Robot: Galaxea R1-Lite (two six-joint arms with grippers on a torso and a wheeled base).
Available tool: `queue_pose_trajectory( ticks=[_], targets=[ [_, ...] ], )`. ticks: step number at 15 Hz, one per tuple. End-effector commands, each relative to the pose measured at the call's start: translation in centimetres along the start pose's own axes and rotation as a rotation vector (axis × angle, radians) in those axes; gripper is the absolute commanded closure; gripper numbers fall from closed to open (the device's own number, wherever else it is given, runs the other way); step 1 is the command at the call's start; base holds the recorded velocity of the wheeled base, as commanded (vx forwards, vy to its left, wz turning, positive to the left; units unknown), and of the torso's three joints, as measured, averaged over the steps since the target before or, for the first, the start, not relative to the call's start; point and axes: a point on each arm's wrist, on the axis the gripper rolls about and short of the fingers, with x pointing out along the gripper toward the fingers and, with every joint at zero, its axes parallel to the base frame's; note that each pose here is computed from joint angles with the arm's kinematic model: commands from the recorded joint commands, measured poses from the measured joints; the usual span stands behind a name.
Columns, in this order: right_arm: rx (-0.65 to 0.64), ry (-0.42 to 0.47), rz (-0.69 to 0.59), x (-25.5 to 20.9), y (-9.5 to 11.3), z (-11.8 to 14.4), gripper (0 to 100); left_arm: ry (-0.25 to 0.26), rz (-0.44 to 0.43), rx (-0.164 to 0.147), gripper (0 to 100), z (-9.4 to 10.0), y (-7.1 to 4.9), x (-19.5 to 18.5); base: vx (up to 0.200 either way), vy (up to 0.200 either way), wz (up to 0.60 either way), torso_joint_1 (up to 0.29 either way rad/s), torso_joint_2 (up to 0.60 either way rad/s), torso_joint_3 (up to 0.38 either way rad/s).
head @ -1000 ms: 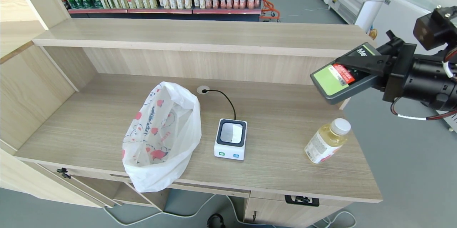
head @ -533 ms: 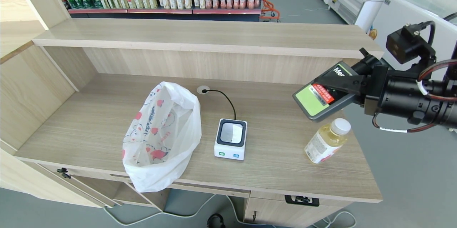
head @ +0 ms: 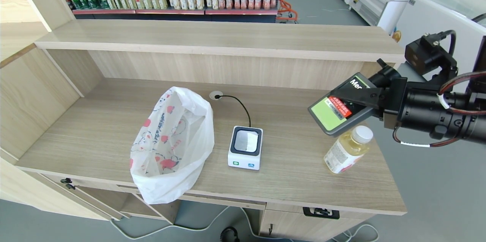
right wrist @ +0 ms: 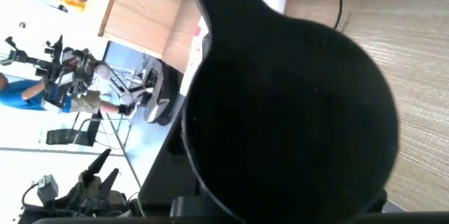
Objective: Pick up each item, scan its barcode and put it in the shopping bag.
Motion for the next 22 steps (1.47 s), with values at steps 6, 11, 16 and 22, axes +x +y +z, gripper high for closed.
queue_pose_trajectory(
  ticks=[6,11,16,22],
  targets=[
    [-0.011,0.009,0.031,0.0,0.9,-0.2,100,0.000,0.000,0.002,0,0.0,0.0,0.0,0.000,0.200,0.00,0.005,0.00,0.005],
    [-0.028,0.000,-0.072,1.5,-0.6,-0.6,100,0.000,0.000,0.005,0,0.0,0.0,0.0,0.000,0.200,0.00,0.000,0.00,0.006],
    [-0.013,0.009,-0.266,4.9,-3.9,-1.7,100,0.000,0.000,0.007,0,0.0,0.0,0.0,0.000,0.200,0.00,0.003,0.00,0.000],
    [-0.053,0.001,-0.405,8.7,-8.1,-1.1,100,0.000,0.000,0.005,0,0.0,0.0,0.0,0.000,0.000,0.00,0.000,0.00,0.000]
  ],
)
